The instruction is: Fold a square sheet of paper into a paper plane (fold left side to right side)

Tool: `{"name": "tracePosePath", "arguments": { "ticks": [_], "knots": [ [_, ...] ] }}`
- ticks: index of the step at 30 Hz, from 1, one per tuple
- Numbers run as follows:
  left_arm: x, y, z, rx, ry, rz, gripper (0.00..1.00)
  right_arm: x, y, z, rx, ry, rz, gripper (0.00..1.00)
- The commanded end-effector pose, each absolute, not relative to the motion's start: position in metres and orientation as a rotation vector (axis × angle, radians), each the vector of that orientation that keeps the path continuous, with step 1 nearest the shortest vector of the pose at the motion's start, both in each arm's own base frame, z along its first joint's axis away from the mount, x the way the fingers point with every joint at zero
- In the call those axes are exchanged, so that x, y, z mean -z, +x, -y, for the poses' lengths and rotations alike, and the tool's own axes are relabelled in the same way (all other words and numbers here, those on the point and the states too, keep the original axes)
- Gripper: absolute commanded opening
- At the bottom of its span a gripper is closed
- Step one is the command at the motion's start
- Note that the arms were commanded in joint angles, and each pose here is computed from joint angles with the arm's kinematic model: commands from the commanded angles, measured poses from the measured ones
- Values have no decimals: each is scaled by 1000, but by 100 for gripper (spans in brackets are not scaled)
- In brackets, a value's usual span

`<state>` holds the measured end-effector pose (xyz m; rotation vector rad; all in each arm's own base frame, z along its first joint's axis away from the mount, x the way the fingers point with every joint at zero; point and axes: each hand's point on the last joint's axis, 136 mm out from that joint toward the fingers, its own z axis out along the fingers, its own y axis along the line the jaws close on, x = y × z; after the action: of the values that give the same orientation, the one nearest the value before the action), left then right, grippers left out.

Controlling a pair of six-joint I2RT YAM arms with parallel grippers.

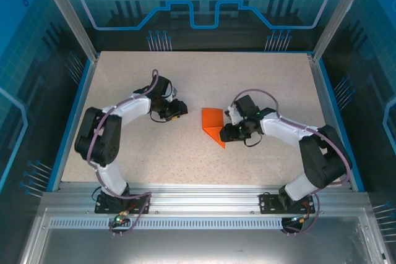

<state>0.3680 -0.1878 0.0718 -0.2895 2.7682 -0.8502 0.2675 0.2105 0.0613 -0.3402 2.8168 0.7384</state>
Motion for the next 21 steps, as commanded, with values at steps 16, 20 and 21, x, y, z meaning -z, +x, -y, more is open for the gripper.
{"name": "tracePosePath", "arguments": {
  "ticks": [16,20,21],
  "knots": [
    [-48,330,279,1070,-196,-2828,65,-42,312,-205,-557,-396,-2859,42],
    [-46,335,289,1076,-181,-2834,64,-38,315,-200,-522,-372,-2874,39],
    [-45,335,291,1078,-180,-2836,64,-38,315,-199,-520,-373,-2875,39]
  ]
}}
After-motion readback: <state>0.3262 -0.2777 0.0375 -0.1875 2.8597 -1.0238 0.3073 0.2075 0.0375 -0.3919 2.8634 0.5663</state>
